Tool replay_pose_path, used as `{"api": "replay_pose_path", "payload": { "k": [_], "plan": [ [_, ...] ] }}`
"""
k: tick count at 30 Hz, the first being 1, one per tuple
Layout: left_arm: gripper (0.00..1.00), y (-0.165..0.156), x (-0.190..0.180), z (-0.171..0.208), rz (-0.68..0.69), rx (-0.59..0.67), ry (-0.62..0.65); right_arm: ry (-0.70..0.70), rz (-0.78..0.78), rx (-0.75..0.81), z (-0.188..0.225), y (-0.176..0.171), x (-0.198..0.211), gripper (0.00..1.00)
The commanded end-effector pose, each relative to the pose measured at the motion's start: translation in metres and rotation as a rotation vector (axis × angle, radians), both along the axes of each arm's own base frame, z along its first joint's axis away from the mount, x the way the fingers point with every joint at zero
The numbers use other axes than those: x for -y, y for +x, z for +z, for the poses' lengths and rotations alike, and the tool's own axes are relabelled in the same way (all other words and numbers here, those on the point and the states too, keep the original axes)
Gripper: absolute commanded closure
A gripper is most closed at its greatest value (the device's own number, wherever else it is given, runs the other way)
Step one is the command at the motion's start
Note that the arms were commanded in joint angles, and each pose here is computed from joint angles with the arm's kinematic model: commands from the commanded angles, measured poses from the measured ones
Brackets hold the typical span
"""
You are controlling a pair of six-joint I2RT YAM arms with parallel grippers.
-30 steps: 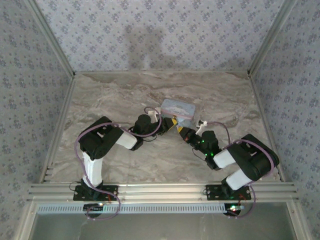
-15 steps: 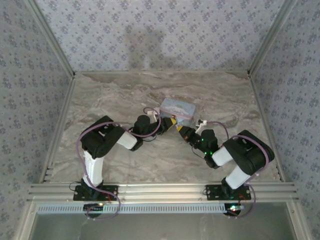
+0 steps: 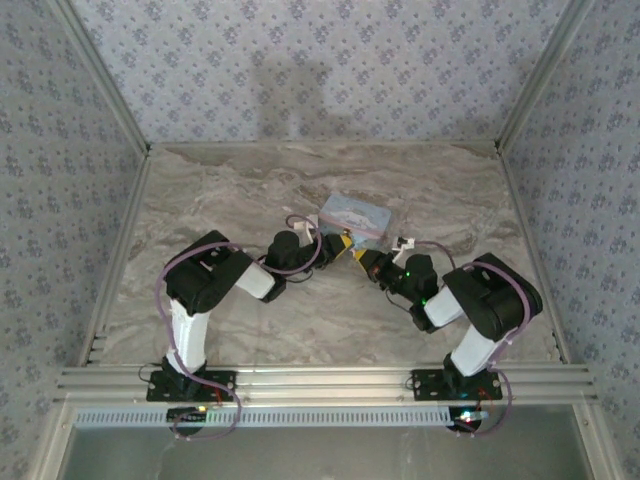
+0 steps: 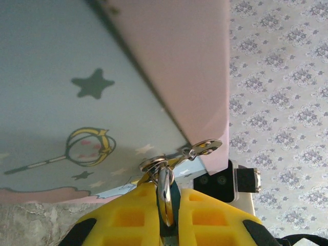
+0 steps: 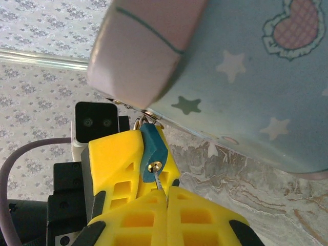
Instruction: Unlock the padlock with the key
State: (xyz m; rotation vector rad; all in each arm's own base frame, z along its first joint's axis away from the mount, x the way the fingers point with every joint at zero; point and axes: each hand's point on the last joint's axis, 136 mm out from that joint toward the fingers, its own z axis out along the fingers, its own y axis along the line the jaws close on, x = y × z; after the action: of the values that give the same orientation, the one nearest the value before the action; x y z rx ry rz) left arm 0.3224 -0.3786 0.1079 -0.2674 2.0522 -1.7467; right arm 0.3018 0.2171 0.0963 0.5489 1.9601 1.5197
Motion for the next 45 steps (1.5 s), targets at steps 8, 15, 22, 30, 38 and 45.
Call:
{"api": "replay_pose_path", "payload": {
  "k": [8, 15, 22, 30, 38, 45],
  "plan": [
    [0.94, -0.019, 0.017, 0.031, -0.115, 0.073, -0.092, 0.041, 0.004, 0.002, 0.005, 0.015, 0.007, 1.0],
    [0.95, -0.019, 0.017, 0.031, -0.115, 0.072, -0.092, 0.005, 0.054, 0.003, 0.007, 0.017, 0.005, 1.0],
    [0.95, -0.015, 0.017, 0.032, -0.097, 0.071, -0.102, 0.004, 0.067, 0.021, 0.01, 0.013, -0.005, 1.0],
    [0.95, -0.016, 0.019, 0.036, -0.1, 0.075, -0.123, -0.009, 0.032, 0.037, 0.008, 0.014, -0.011, 1.0],
    [0.96, -0.018, 0.02, 0.036, -0.111, 0.076, -0.124, -0.029, 0.028, 0.053, 0.009, 0.02, -0.012, 1.0],
    [0.97, -0.019, 0.021, 0.036, -0.118, 0.069, -0.125, -0.125, 0.042, 0.117, 0.015, 0.022, -0.011, 1.0]
  ]
}}
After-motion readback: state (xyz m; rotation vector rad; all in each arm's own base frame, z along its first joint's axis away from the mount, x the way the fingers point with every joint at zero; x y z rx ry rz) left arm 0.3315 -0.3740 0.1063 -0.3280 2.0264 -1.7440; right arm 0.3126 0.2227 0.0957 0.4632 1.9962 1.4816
